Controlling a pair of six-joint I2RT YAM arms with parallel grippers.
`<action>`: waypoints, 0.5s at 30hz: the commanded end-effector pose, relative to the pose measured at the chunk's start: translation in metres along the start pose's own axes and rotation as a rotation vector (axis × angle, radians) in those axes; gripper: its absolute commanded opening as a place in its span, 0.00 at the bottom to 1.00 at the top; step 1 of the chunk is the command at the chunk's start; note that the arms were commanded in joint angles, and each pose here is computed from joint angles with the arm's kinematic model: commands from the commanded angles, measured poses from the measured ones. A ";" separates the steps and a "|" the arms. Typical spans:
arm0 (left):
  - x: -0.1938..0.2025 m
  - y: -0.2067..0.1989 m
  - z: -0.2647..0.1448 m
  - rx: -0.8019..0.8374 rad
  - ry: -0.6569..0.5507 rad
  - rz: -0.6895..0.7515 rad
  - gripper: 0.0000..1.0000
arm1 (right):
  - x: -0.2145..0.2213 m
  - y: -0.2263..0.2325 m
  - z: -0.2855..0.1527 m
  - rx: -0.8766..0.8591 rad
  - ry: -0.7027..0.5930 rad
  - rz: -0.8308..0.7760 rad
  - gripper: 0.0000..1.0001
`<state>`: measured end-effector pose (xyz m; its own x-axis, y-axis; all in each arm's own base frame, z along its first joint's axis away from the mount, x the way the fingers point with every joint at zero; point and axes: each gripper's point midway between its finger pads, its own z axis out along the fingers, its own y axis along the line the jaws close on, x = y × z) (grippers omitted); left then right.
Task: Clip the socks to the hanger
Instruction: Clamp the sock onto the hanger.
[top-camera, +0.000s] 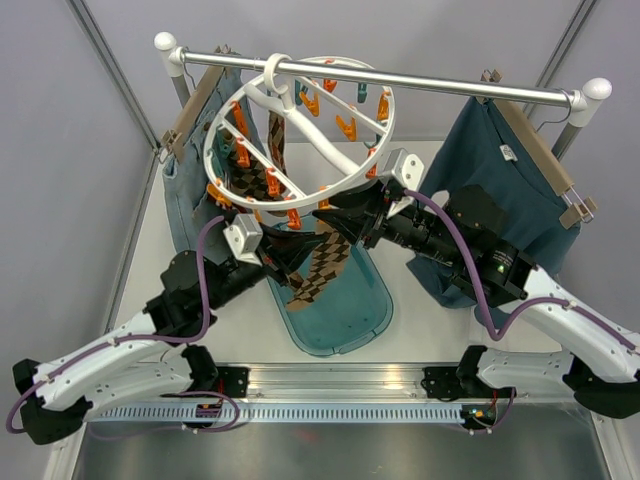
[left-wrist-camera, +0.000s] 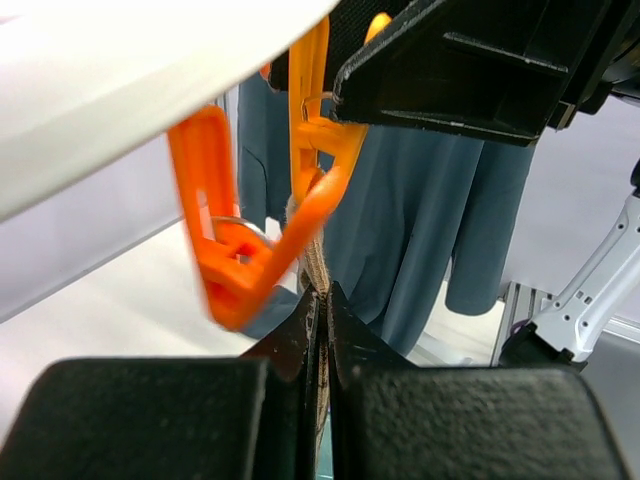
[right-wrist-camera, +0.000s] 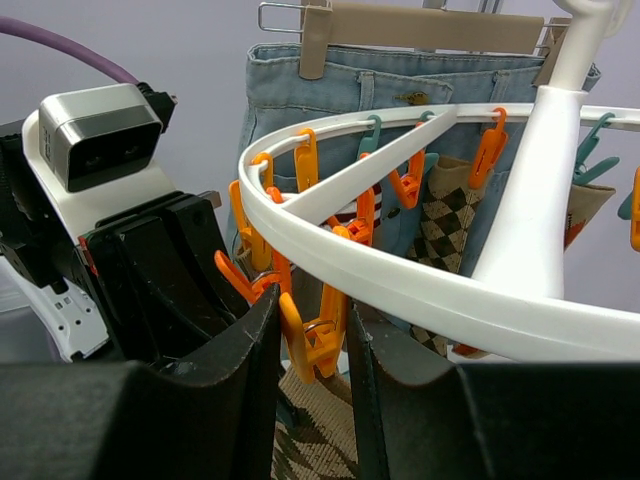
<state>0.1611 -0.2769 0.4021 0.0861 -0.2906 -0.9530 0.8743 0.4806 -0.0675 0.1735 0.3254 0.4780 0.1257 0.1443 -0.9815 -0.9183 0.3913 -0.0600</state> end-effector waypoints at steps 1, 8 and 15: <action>-0.040 0.000 0.003 -0.004 -0.108 0.042 0.02 | -0.018 0.013 -0.007 -0.064 -0.028 0.011 0.00; -0.043 0.001 0.006 -0.007 -0.112 0.048 0.02 | -0.015 0.014 -0.005 -0.071 -0.017 0.009 0.00; -0.047 0.000 0.008 -0.003 -0.117 0.053 0.02 | -0.009 0.014 -0.003 -0.076 -0.001 0.008 0.00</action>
<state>0.1628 -0.2783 0.4159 0.1138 -0.3043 -0.9458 0.8733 0.4844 -0.0508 0.1725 0.3255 0.4752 0.1190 0.1317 -0.9841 -0.9219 0.3827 -0.0603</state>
